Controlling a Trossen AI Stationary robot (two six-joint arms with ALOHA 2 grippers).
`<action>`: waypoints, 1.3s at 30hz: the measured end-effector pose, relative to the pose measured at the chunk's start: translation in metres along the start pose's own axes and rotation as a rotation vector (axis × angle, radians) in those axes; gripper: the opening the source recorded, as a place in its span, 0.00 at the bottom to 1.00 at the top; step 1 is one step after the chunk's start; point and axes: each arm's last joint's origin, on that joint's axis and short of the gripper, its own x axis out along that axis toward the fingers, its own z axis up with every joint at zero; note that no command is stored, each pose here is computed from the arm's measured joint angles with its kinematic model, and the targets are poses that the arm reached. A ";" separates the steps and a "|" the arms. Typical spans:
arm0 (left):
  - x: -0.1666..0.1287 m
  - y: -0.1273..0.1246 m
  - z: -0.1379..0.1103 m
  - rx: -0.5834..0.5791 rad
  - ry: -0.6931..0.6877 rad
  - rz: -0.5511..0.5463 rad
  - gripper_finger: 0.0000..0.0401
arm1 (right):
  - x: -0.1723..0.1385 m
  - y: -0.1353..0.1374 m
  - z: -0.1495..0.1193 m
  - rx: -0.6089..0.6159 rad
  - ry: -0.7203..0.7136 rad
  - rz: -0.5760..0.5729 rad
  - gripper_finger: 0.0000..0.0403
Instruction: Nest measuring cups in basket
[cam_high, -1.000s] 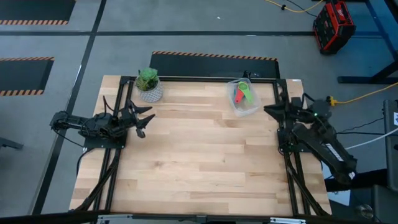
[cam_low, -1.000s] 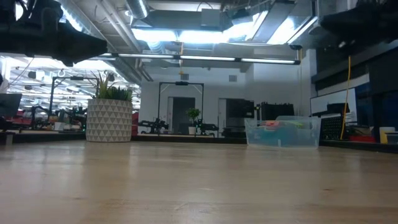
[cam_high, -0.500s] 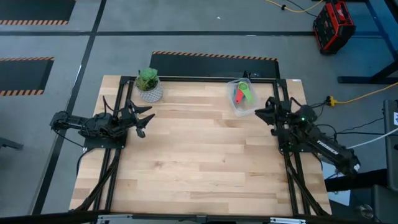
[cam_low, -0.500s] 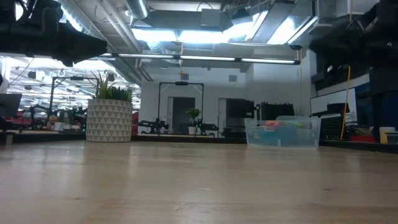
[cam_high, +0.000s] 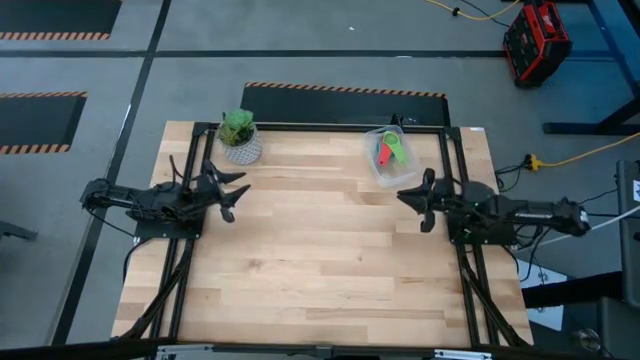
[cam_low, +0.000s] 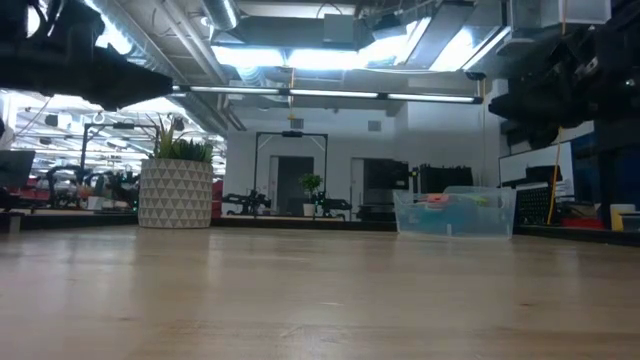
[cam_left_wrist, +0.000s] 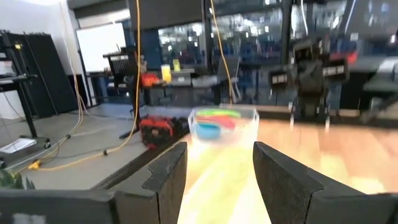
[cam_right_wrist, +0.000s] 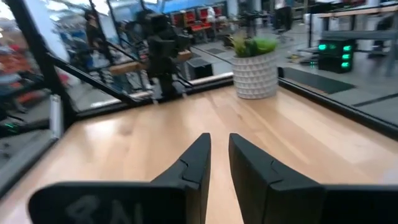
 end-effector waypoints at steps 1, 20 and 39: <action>0.000 0.000 -0.002 0.013 0.018 -0.002 0.44 | 0.000 0.001 -0.001 -0.018 0.006 -0.015 0.16; -0.003 -0.013 -0.009 0.096 0.042 -0.452 0.44 | 0.002 0.004 -0.005 -0.257 0.047 -0.043 0.16; 0.006 0.003 -0.012 0.287 0.040 -0.321 0.44 | 0.002 0.003 -0.004 -0.262 0.036 -0.099 0.16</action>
